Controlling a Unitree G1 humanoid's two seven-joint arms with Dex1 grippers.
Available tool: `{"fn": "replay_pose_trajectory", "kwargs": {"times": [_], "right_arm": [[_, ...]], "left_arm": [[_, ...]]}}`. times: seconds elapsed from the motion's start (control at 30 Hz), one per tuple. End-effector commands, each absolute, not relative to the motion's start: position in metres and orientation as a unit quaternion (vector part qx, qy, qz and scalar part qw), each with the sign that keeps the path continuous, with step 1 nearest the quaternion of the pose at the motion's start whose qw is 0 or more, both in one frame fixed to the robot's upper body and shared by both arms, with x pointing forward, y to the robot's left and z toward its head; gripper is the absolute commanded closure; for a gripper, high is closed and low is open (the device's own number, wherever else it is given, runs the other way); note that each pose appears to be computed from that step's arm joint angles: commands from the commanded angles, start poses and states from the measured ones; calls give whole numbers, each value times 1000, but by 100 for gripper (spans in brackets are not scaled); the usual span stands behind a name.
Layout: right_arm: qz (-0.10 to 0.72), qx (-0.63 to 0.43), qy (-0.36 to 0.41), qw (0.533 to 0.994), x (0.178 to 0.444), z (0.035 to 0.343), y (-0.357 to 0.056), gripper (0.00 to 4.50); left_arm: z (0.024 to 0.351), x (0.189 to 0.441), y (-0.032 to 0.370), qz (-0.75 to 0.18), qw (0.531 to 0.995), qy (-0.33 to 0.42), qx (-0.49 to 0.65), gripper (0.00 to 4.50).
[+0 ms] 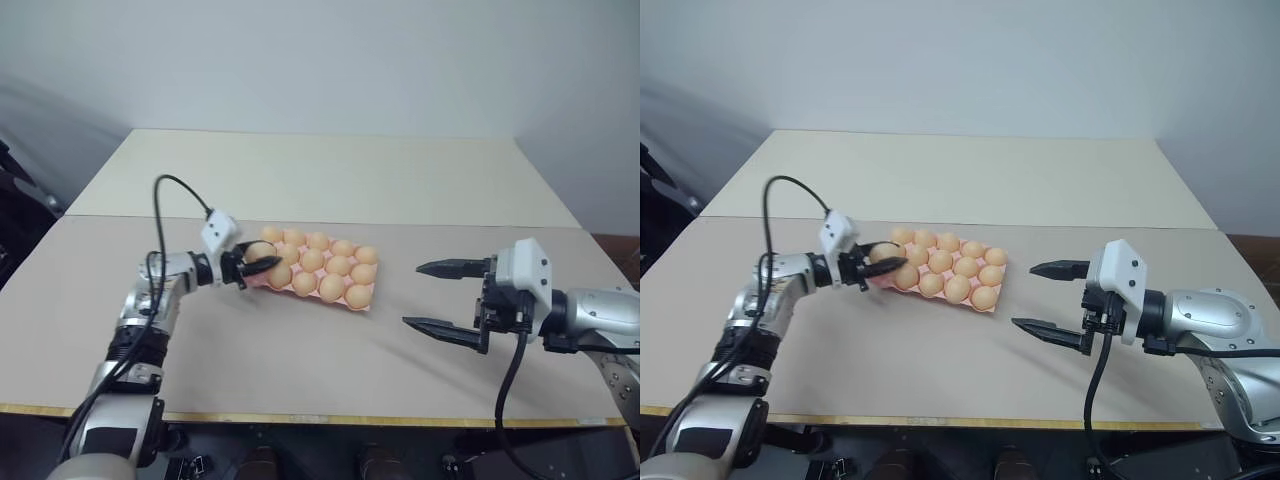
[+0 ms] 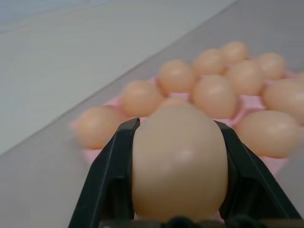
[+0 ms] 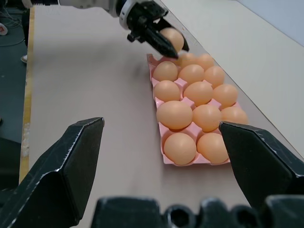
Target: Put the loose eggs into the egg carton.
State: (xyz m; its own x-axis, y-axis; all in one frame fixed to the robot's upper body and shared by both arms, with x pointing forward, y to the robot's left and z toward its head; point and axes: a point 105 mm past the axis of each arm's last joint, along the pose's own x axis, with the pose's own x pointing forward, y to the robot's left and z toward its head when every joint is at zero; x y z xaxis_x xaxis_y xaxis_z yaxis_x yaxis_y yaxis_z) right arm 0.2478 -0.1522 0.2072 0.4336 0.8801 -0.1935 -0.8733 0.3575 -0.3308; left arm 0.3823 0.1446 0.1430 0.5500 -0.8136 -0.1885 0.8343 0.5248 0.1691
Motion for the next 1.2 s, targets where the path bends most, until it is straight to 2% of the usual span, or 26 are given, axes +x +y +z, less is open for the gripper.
{"fn": "replay_pose_trajectory", "kwargs": {"times": [0.03,0.23,0.27,0.53,0.67,0.97,1.2], "right_arm": [[523,-210,-38,825,243,220,-153,0],[516,-210,-42,829,242,220,-153,0],[516,-209,-42,830,242,220,-153,0],[518,-205,-46,829,245,220,-151,0],[525,-200,-44,826,248,218,-150,0],[527,-172,-35,832,263,213,-161,0],[520,-163,-34,838,273,210,-167,0]], "left_arm": [[144,382,144,-472,867,47,149,204],[159,381,148,-473,872,32,122,12],[162,381,150,-471,873,29,120,5],[203,373,178,-446,886,-27,123,5],[231,347,215,-446,889,-37,97,5],[224,271,246,-419,897,17,142,5],[208,244,243,-351,927,25,127,5]]}}
